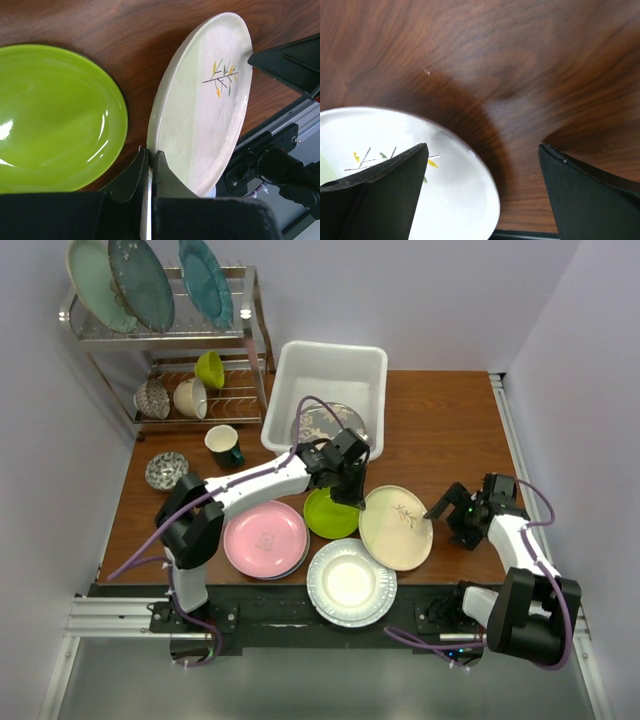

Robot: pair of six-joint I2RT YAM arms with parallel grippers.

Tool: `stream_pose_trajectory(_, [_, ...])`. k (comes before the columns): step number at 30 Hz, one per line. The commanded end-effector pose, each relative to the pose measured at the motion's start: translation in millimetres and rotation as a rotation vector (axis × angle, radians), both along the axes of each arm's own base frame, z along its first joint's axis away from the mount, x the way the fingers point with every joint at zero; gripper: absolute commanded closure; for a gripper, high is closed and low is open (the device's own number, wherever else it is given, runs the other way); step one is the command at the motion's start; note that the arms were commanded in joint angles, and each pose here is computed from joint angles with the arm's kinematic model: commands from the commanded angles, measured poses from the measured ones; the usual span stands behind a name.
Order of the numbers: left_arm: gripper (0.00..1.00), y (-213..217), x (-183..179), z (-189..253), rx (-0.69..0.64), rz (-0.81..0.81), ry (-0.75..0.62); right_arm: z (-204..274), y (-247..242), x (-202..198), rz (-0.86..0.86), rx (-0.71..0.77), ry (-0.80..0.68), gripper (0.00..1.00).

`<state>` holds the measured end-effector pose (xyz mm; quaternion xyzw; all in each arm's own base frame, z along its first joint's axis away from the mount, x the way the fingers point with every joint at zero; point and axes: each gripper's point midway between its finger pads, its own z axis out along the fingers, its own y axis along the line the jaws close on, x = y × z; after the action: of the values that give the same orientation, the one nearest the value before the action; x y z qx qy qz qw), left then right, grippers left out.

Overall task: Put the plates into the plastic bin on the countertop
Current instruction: Pick up the plate at the center of the board, then place the plate in the plastic bin.

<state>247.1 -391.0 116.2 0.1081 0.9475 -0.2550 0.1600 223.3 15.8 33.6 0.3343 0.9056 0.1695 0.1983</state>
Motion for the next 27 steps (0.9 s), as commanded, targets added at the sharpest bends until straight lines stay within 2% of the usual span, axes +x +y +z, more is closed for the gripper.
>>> stream_pose_trajectory(1, [1.00, -19.2, -10.7, 50.3, -0.186, -0.019, -0.018, 3.3, 12.9, 8.7, 0.066, 0.058, -0.073, 0.06])
stream_pose_trajectory(11, [1.00, -11.8, -20.2, 37.6, -0.164, -0.014, 0.004, 0.0, 31.3, 8.3, 0.137, 0.157, -0.096, 0.14])
stream_pose_trajectory(18, [1.00, -15.5, -13.7, 31.1, -0.159, 0.000, 0.006, 5.1, 43.5, 4.5, 0.184, 0.222, -0.113, 0.17])
stream_pose_trajectory(24, [1.00, -20.8, -10.3, 28.3, -0.162, -0.005, 0.010, -0.4, 49.6, -1.5, 0.188, 0.267, -0.076, 0.30])
stream_pose_trajectory(26, [1.00, -22.1, -10.5, 28.0, -0.168, -0.010, 0.010, -1.9, 51.7, -3.3, 0.186, 0.282, -0.070, 0.41])
stream_pose_trajectory(27, [1.00, -21.7, -10.7, 26.9, -0.167, -0.014, 0.013, -3.0, 51.8, -4.2, 0.182, 0.284, -0.063, 0.50])
